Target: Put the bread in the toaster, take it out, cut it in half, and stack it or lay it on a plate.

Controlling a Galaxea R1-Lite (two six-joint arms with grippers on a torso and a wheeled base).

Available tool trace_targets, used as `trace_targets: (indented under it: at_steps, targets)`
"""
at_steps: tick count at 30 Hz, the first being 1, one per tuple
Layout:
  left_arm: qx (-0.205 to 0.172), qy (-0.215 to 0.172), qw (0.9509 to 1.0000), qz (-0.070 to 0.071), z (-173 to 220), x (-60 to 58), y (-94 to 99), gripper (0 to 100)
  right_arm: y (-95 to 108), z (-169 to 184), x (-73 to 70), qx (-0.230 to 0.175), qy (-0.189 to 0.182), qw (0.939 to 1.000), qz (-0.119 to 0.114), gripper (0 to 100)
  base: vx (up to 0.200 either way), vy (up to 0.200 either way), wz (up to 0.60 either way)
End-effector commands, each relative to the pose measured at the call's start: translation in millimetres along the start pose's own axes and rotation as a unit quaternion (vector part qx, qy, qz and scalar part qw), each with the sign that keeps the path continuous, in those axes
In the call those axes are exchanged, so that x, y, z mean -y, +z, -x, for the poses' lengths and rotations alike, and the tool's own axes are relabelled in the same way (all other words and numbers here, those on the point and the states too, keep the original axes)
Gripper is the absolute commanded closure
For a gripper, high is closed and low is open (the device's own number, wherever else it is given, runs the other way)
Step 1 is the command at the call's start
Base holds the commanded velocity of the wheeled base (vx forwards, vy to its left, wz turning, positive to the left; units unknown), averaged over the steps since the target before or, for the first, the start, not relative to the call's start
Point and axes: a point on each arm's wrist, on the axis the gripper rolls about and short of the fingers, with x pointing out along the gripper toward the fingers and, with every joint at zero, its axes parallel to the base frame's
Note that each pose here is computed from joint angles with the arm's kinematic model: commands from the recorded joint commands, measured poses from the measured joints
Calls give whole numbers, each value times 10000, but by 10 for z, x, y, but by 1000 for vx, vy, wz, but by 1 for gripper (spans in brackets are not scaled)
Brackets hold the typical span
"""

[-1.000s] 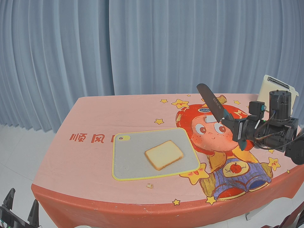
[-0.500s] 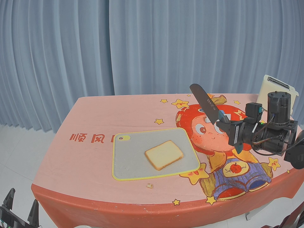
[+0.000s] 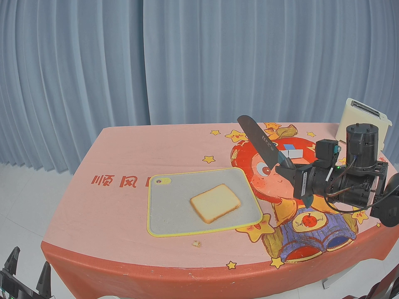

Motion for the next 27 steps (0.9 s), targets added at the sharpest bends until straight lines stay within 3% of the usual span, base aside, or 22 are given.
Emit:
trace_targets:
  at_steps: [1, 11, 20, 27]
  targets:
    - [-85, 4, 10000, -1, -13, 0, -48, 0, -19, -11, -24, -40, 46, 10000, 15, 100, 0, 0, 0]
    - [-85, 4, 10000, -1, -13, 0, -48, 0, -37, 21, -56, -62, 139, 9999, 47, 100, 0, 0, 0]
    - [-85, 4, 10000, -1, -13, 0, -48, 0, -96, 39, -155, -186, 523, 9984, 117, 100, 0, 0, 0]
    - [-85, -4, 10000, -16, -13, 0, -48, 0, -83, 59, -162, -143, 498, 9986, 131, 100, 0, 0, 0]
